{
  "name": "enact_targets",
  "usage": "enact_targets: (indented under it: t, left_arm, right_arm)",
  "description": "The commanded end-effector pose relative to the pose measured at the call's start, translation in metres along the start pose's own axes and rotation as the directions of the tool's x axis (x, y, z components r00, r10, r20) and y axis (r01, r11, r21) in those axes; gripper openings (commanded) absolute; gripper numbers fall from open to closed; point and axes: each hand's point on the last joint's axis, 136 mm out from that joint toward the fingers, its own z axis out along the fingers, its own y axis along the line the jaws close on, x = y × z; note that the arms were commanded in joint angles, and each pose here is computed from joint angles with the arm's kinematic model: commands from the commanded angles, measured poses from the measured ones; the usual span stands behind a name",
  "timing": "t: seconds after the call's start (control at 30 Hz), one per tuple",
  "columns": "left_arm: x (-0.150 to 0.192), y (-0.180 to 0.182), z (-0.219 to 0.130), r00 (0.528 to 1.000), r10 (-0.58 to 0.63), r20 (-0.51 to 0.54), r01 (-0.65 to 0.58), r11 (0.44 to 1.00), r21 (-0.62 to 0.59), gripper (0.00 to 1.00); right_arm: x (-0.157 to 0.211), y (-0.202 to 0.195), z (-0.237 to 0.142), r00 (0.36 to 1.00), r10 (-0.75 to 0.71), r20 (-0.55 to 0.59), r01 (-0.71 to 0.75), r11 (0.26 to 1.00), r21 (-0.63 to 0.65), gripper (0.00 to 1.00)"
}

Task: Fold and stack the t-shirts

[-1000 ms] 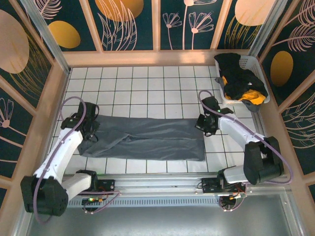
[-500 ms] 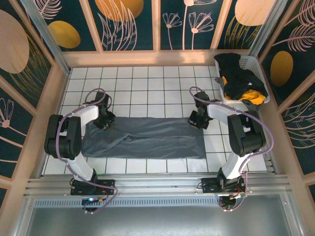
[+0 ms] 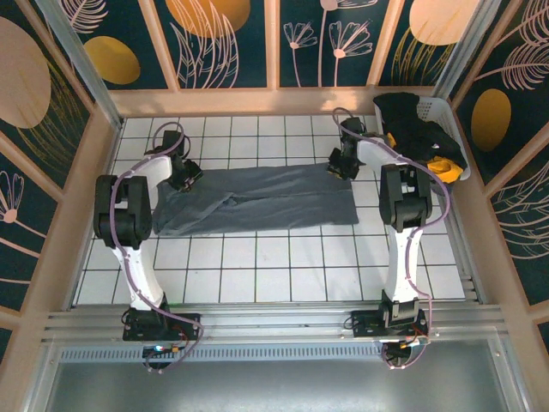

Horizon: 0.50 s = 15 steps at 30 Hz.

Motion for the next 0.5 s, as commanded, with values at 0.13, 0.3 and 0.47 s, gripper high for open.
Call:
enact_targets:
  t: [0.13,0.3,0.47]
  left_arm:
    - [0.022,-0.008,-0.031,0.968,0.252,0.001,-0.250,0.958,0.141,0.42]
    - [0.032,-0.004,-0.014,0.940,0.339,-0.036,-0.330,0.931,0.156,0.39]
    - [0.027,-0.006,-0.003,0.929,0.369,-0.017,-0.362,0.919,0.158,0.39]
  right_arm:
    - [0.029,0.068,-0.060,0.978,-0.203,0.049,0.209,0.960,-0.187,0.39]
    - [0.064,0.083,-0.070,0.977,-0.213,0.010,0.208,0.943,-0.261,0.41]
    - [0.078,0.088,-0.076,0.975,-0.221,-0.001,0.212,0.937,-0.278,0.41]
